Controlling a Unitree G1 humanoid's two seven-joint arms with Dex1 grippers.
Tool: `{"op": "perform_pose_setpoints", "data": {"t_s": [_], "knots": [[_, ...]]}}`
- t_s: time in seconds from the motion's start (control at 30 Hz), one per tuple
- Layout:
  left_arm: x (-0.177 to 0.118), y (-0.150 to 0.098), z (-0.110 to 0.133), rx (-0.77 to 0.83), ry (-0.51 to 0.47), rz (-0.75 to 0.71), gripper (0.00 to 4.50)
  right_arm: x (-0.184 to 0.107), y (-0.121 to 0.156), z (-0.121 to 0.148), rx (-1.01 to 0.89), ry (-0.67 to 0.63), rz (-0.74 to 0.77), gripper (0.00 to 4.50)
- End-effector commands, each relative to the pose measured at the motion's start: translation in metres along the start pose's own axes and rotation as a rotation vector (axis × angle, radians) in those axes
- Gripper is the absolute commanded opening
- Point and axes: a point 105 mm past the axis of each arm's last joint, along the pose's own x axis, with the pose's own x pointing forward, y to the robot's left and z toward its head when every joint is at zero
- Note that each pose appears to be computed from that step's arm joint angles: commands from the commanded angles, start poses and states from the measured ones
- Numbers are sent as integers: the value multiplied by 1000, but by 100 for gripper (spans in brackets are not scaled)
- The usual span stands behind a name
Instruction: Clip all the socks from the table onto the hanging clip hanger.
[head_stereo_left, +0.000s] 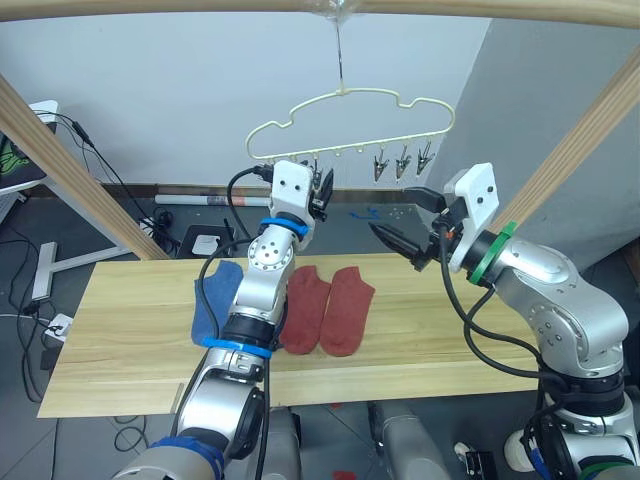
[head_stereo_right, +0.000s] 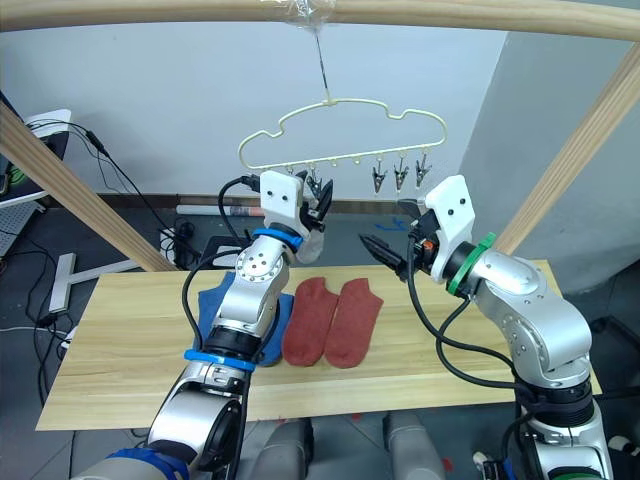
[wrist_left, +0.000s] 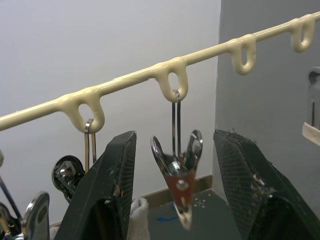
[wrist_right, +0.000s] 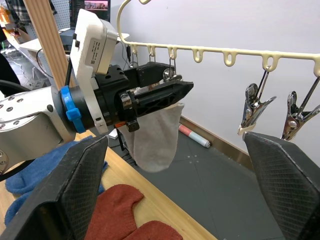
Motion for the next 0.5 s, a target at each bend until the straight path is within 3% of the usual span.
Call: {"op": "perform_pose_setpoints", "data": {"t_s": [0.03,0.27,0.33,0.5], "knots": [[5,-2,17,10,-66,6,213,-3,4,14,-38,-41,11,450],[4,-1,18,6,-71,11,31,-3,3,14,-41,-37,8,450],[3,0,18,7,-73,15,8,-3,3,13,-43,-37,6,450],[4,2,19,8,-75,17,7,-1,4,11,-41,-31,8,450]]}}
